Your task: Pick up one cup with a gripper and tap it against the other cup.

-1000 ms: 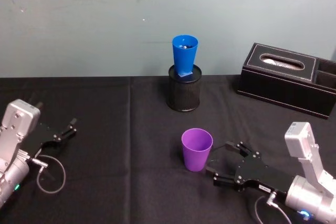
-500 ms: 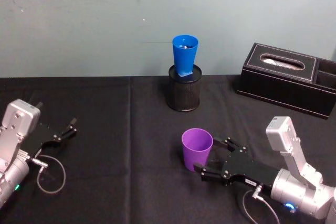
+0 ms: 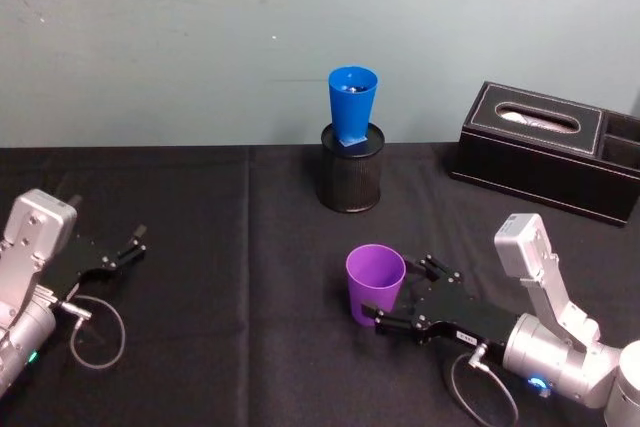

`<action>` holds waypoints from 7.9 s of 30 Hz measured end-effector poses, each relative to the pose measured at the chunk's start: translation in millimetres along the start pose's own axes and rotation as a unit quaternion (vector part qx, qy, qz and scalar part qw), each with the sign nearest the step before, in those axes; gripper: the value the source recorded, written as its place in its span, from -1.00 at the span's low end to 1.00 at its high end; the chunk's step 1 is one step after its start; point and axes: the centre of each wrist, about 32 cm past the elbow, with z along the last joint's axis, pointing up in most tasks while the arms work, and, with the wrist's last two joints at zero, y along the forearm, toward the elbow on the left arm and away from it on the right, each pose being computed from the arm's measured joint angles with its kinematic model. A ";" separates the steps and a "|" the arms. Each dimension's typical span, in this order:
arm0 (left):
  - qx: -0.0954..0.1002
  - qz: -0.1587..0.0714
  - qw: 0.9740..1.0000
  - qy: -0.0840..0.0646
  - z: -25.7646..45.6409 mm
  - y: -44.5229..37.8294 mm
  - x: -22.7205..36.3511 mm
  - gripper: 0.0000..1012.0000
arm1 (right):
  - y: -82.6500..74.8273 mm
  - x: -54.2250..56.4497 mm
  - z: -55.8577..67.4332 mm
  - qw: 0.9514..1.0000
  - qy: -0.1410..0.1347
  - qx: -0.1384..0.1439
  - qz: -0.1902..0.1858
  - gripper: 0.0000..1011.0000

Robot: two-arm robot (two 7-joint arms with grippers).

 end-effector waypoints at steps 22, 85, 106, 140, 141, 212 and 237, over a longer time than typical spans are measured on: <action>0.000 0.000 1.000 0.000 0.0 0.0 0.0 0.98 | 20.6 -5.1 1.9 1.000 0.008 0.005 -0.003 0.98; 0.000 0.000 1.000 0.000 0.0 0.0 0.0 0.98 | 21.6 -6.0 1.5 1.000 0.009 0.007 -0.007 0.98; 0.000 0.000 1.000 0.000 0.0 0.0 0.0 0.98 | 21.6 -6.0 1.5 1.000 0.009 0.007 -0.007 0.98; 0.000 0.000 1.000 0.000 0.0 0.0 0.0 0.98 | 21.6 -6.0 1.5 1.000 0.009 0.007 -0.007 0.98; 0.000 0.000 1.000 0.000 0.0 0.0 0.0 0.98 | 21.6 -6.0 1.5 1.000 0.009 0.007 -0.007 0.98; 0.000 0.000 1.000 0.000 0.0 0.0 0.0 0.98 | 16.1 -0.6 69.8 1.000 0.014 0.003 -0.007 0.42; 0.000 0.000 1.000 0.000 0.0 0.0 0.0 0.98 | 25.8 8.7 105.3 1.000 -0.001 -0.025 -0.010 0.42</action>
